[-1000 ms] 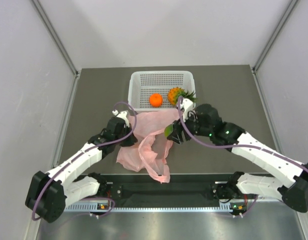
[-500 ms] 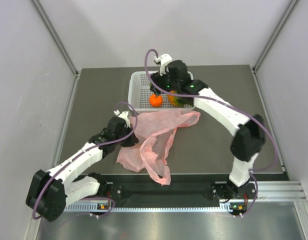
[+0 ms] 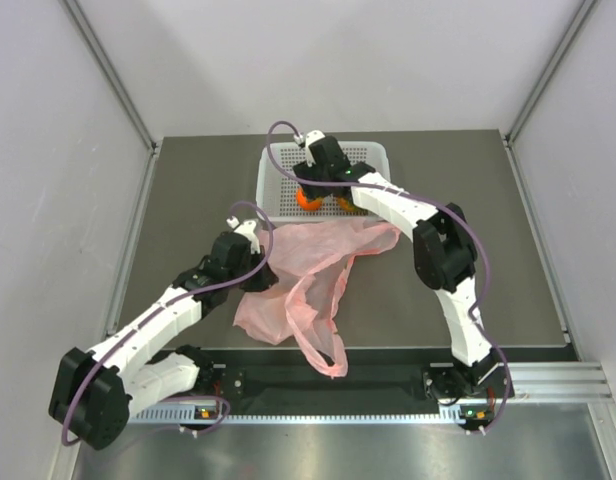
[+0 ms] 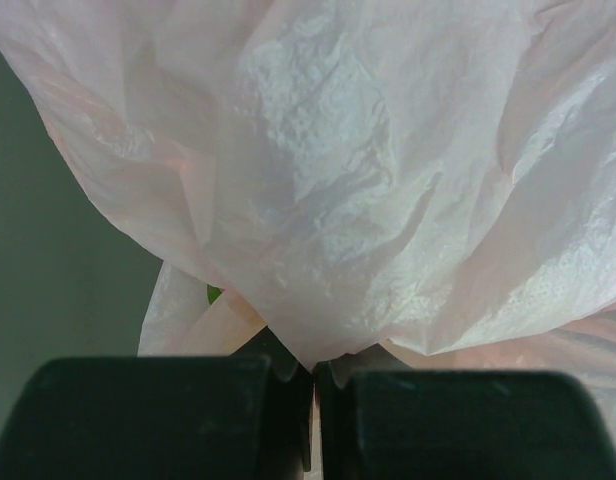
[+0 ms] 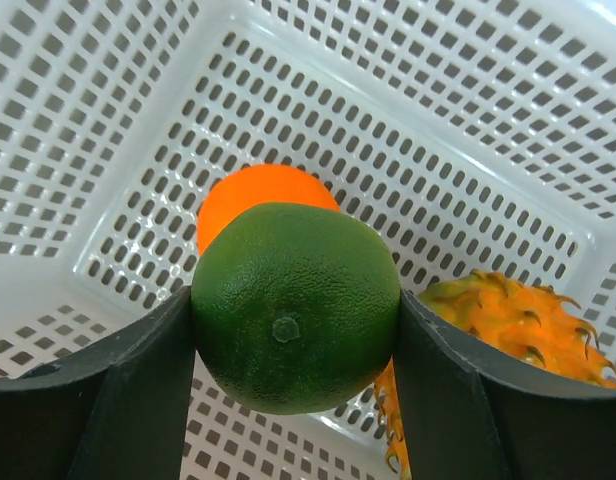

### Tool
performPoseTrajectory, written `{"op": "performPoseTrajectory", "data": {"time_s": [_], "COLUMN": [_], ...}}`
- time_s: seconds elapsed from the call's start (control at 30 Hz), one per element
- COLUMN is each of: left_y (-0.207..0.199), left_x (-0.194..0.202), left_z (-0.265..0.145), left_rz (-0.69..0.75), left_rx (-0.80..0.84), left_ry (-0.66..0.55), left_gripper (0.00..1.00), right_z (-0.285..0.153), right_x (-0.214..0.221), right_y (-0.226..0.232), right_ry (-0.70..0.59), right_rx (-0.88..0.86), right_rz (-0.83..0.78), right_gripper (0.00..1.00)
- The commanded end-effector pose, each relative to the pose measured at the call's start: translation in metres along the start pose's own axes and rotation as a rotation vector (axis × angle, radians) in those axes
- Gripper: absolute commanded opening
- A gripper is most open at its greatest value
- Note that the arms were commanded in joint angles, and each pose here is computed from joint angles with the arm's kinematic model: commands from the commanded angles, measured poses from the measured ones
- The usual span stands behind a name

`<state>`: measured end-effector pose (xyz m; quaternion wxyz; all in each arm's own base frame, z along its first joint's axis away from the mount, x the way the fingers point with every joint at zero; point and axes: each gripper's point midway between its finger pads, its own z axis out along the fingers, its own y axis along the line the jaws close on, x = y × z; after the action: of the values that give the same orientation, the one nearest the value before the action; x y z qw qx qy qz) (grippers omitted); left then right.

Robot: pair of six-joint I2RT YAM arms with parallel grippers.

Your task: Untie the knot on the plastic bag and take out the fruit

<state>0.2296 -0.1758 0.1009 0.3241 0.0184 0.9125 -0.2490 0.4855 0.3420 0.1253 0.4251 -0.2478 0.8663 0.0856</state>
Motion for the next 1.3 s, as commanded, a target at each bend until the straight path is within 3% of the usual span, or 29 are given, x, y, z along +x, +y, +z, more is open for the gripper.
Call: {"op": "performPoseTrajectory", "data": {"time_s": [0.0,0.07,0.17,0.4,0.5,0.53,0.6,0.63,0.93,1.1,1.27], "left_y": [-0.012,-0.013,-0.015,-0.021,-0.026,-0.027,-0.036,-0.039,-0.082,-0.100,-0.111], "left_x": [-0.017,-0.019,-0.021,-0.030,-0.035,-0.036,-0.044,-0.045,-0.089,-0.100,-0.106], "left_z": [-0.007,-0.007,-0.008,-0.011,-0.014,-0.015,-0.020,-0.023,-0.051,-0.058,-0.060], "left_rz": [0.024,0.026,0.026,0.037,0.043,0.048,0.050,0.050,0.069,0.057,0.056], "left_rx": [0.036,0.040,0.040,0.056,0.067,0.070,0.097,0.104,0.212,0.268,0.291], "left_ry": [-0.046,-0.047,-0.045,-0.061,-0.067,-0.065,-0.073,-0.070,-0.130,-0.128,-0.120], "left_gripper": [0.00,0.00,0.00,0.00,0.00,0.00,0.00,0.00,0.00,0.00,0.00], "right_z": [-0.012,-0.029,-0.058,-0.130,-0.182,-0.220,-0.233,-0.267,-0.300,-0.307,-0.275], "right_x": [-0.008,-0.023,-0.051,-0.090,-0.099,-0.110,-0.082,-0.083,0.098,0.146,0.172], "right_y": [-0.011,-0.013,-0.017,-0.033,-0.041,-0.045,-0.045,-0.043,0.013,0.036,0.041], "right_ry": [-0.011,-0.058,-0.132,-0.245,-0.319,-0.391,-0.366,-0.424,-0.199,-0.192,-0.148], "right_rx": [0.031,0.028,0.030,0.068,0.080,0.074,0.059,0.023,-0.265,-0.357,-0.347], "right_rz": [0.018,0.027,0.035,0.058,0.094,0.121,0.128,0.144,0.197,0.192,0.213], "right_gripper": [0.62,0.80,0.99,1.00,1.00,1.00,1.00,1.00,1.00,1.00,1.00]}}
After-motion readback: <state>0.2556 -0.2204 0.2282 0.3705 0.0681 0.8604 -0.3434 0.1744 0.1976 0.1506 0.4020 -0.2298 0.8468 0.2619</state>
